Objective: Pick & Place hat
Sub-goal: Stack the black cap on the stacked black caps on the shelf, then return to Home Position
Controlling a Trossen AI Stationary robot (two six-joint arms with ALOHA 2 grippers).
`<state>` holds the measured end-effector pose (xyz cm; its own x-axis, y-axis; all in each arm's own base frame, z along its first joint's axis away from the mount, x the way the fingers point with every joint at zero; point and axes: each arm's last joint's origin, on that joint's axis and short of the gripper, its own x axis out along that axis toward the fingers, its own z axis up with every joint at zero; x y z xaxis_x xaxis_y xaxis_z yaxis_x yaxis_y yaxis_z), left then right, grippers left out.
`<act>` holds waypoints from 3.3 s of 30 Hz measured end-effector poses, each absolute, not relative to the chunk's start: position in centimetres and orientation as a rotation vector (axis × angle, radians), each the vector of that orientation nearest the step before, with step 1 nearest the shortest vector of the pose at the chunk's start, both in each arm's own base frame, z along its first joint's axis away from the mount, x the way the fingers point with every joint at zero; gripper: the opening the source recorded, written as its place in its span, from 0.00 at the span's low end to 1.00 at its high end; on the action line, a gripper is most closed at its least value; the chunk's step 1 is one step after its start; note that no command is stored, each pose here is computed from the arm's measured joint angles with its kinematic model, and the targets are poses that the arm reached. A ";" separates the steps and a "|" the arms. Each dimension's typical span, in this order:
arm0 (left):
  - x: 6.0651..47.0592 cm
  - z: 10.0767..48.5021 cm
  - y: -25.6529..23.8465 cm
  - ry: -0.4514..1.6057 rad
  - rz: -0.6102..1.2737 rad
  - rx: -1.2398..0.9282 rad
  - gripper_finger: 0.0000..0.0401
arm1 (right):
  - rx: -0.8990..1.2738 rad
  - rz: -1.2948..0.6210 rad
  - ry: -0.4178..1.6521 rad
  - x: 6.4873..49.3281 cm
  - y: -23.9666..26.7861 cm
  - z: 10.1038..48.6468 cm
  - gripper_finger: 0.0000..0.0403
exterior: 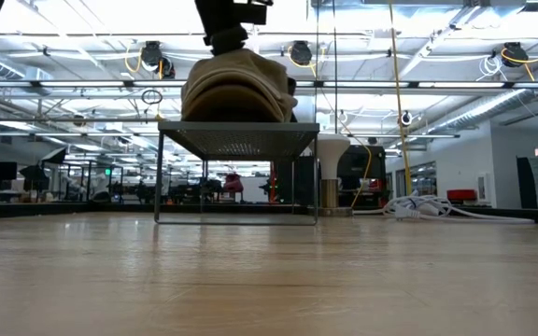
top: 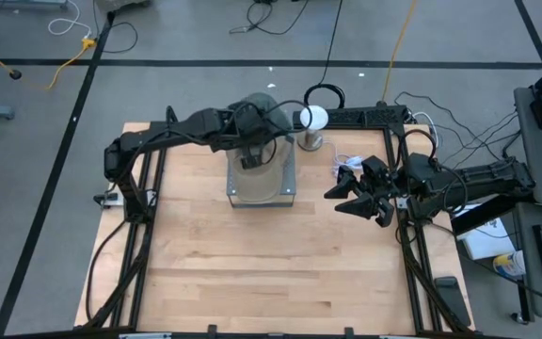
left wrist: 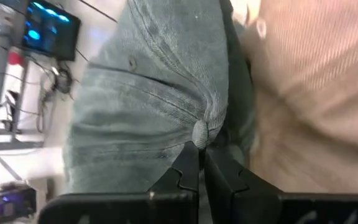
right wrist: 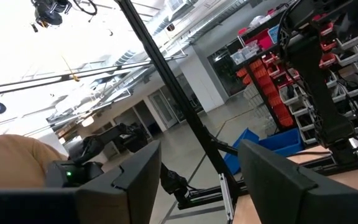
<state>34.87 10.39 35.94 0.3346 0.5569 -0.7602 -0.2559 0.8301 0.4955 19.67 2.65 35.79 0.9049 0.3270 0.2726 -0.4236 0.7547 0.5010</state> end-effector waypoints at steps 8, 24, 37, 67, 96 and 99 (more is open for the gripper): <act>33.8 35.5 11.6 1.172 0.529 0.205 0.01 | 0.579 0.409 -0.175 19.7 2.6 35.8 0.52; 33.7 35.5 12.6 1.151 0.499 0.165 0.12 | 0.576 0.407 -0.176 19.7 2.6 35.8 0.52; 32.6 37.6 11.4 1.066 0.466 0.163 0.38 | 0.576 0.406 -0.176 19.7 2.6 35.8 0.52; 19.7 50.3 6.5 0.387 0.346 -0.067 0.44 | 0.392 0.357 -0.216 19.8 2.1 35.8 0.52; 5.5 41.9 1.5 0.060 0.277 -0.119 0.44 | 0.210 0.310 -0.130 20.0 2.1 34.7 0.52; 5.1 40.0 1.4 0.045 0.277 -0.142 0.44 | 0.203 0.240 -0.134 20.0 1.9 34.1 0.52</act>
